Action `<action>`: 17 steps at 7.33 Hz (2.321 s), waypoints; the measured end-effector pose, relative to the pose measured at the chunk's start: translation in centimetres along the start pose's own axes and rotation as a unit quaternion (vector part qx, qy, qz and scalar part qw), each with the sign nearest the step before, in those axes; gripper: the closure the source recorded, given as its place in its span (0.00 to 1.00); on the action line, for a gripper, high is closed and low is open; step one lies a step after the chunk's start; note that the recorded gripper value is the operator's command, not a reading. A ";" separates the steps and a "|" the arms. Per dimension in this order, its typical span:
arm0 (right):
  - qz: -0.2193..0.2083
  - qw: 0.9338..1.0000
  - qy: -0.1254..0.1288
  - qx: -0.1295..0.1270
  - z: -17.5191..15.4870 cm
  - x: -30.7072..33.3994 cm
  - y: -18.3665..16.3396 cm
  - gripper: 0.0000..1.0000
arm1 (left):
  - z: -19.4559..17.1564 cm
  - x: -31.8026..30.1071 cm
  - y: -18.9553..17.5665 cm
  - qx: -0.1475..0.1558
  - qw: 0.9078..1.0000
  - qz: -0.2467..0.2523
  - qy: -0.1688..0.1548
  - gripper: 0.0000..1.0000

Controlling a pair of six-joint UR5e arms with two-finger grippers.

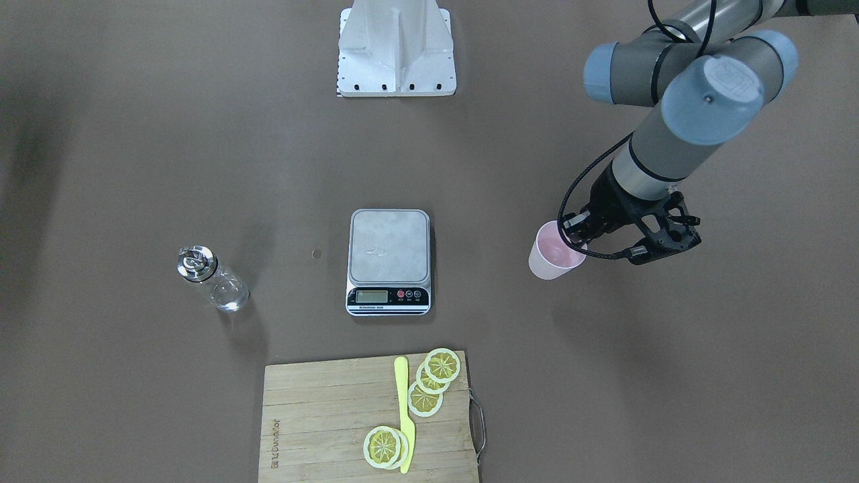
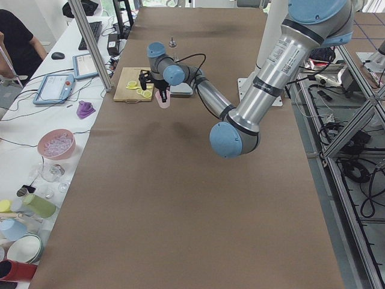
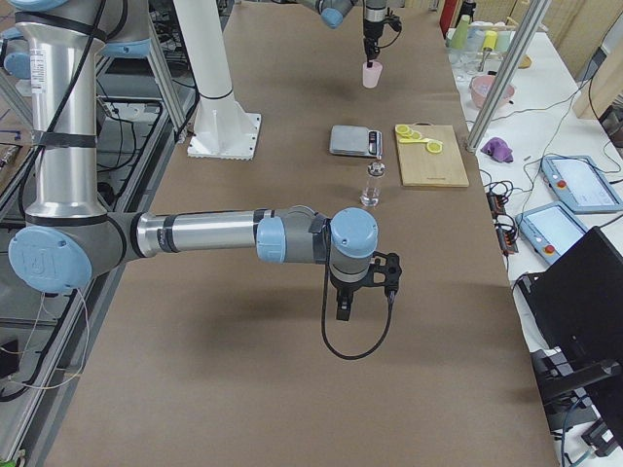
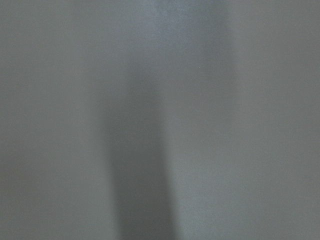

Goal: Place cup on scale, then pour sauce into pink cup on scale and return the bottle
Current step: 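Lift the pink cup with the left gripper and carry it onto the scale, then lower the pink cup onto the scale and open the left gripper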

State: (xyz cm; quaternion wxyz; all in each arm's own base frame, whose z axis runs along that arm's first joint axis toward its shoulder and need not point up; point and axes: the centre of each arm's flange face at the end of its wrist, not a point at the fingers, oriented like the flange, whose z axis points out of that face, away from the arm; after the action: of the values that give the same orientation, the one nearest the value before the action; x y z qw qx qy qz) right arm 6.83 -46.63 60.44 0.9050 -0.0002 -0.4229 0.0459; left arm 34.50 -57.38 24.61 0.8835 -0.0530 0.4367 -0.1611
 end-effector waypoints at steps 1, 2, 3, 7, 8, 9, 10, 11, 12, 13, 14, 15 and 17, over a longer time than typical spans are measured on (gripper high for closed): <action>0.000 1.000 0.000 0.000 0.0 0.0 0.0 0.00 | -0.8 2.6 1.1 -0.002 1.000 -0.028 0.011 1.00; 0.000 1.000 0.000 0.000 0.0 0.0 0.0 0.00 | -0.9 5.3 2.8 -0.010 0.998 -0.053 0.019 1.00; 0.000 1.000 0.000 0.000 0.0 0.0 0.0 0.00 | -0.4 7.7 5.0 -0.021 0.997 -0.072 0.023 1.00; 0.001 1.000 -0.002 0.001 -0.1 -0.2 0.0 0.00 | 3.7 15.9 11.8 -0.013 0.994 -0.109 0.015 1.00; 0.003 1.000 -0.003 0.001 -0.1 -0.4 0.0 0.00 | 5.2 16.7 13.3 -0.006 0.994 -0.105 0.008 1.00; 0.004 1.000 -0.005 0.001 -0.2 -0.5 0.0 0.00 | 6.6 17.1 14.3 -0.003 0.995 -0.100 0.003 1.00; 0.004 1.000 -0.006 0.001 -0.2 -0.5 0.0 0.00 | 7.6 17.3 15.0 -0.003 0.995 -0.096 0.001 1.00; 0.004 1.000 -0.007 0.001 -0.2 -0.6 0.0 0.00 | 8.4 17.5 15.4 -0.005 0.996 -0.092 0.002 1.00; 0.003 1.000 -0.008 0.002 -0.2 -0.6 0.0 0.00 | 8.8 17.6 15.5 -0.005 0.996 -0.090 0.002 1.00; 0.004 1.000 -0.008 0.002 -0.2 -0.7 0.0 0.00 | 9.0 17.6 15.5 -0.003 0.996 -0.090 0.002 1.00; 0.004 1.000 -0.008 0.002 -0.2 -0.7 0.0 0.00 | 9.2 17.6 15.5 -0.001 0.996 -0.090 0.000 1.00; 0.005 1.000 -0.009 0.002 -0.2 -0.7 0.0 0.00 | 9.4 17.6 15.6 0.000 0.996 -0.089 0.000 1.00; 0.005 1.000 -0.008 0.003 -0.4 -0.9 -0.3 0.00 | 9.5 17.6 15.8 -0.001 0.996 -0.087 -0.001 0.70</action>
State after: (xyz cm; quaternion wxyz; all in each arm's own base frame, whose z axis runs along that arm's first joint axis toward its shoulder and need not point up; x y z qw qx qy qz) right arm 6.59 -46.97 59.53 0.9012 0.0011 -0.4304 0.0517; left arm 55.78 -48.76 13.45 0.8663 -0.0921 0.4299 -0.2371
